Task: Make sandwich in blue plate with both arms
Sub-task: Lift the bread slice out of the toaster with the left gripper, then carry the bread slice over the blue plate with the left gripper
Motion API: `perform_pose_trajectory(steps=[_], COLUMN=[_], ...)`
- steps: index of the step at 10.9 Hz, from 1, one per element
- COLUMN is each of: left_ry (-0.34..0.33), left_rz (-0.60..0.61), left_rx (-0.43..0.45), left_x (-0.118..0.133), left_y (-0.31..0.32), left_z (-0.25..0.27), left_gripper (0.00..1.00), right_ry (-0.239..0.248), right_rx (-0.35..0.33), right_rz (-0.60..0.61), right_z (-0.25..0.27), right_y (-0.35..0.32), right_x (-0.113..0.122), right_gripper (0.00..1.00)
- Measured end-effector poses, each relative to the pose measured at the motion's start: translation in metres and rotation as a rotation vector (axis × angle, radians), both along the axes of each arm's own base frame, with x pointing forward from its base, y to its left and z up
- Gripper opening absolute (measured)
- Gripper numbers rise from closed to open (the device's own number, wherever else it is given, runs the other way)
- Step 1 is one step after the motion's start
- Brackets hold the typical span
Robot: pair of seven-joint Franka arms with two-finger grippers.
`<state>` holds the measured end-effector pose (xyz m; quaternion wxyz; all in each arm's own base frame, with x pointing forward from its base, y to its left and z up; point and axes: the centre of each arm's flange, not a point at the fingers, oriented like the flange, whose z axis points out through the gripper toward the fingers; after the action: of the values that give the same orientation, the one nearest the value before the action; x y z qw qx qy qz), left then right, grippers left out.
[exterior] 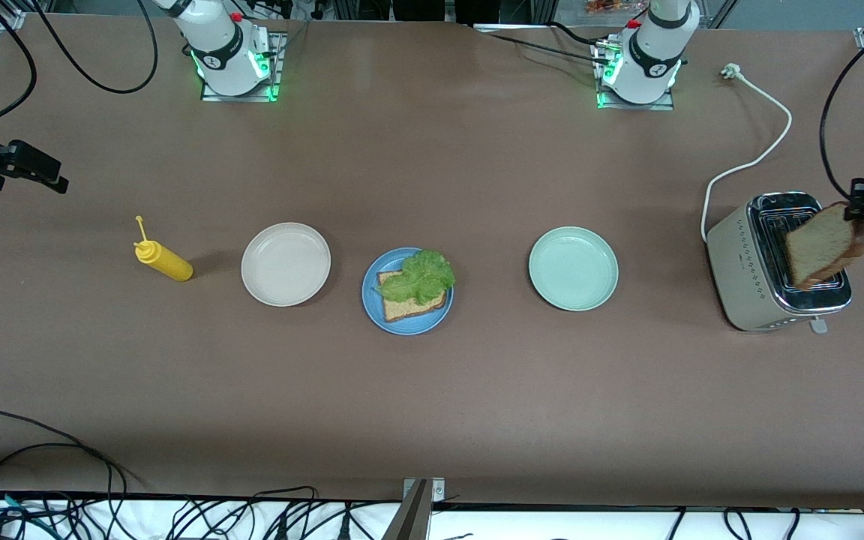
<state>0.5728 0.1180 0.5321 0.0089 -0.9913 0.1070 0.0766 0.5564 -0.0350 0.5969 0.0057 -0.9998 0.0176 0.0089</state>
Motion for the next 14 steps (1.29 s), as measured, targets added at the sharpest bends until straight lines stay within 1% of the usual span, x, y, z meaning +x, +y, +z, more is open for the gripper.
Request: perform_pose_trajectory(steps=[3,7,11,13,14], left_ry=[0.004,0.064,0.122,0.127,0.135], left_rz=[0.045,0.12,0.139,0.133,0.149], left_rx=[-0.092,-0.189,-0.358,-0.412,-0.466], left_x=[0.011,0.02,0.028,0.037,0.042], left_y=[-0.061,-0.148,-0.206,-0.242,-0.262], left_z=[-0.009,-0.032,-0.063,-0.091,-0.107], left_gripper=[0.08,0.08,0.08,0.08,0.08], right_ry=[0.01,0.024,0.027,0.026,0.024], right_rx=[-0.006,-0.007,-0.008,-0.008,-0.008], right_rz=[0.002,-0.001,-0.024,-0.025,-0.025], right_z=[-0.003,-0.01,-0.011,-0.011,-0.011], right_y=[-0.002,-0.005,-0.021,-0.022,-0.022], right_x=[0.001,0.003,0.003,0.003,0.003], right_gripper=[1.0,1.0,1.0,1.0,1.0])
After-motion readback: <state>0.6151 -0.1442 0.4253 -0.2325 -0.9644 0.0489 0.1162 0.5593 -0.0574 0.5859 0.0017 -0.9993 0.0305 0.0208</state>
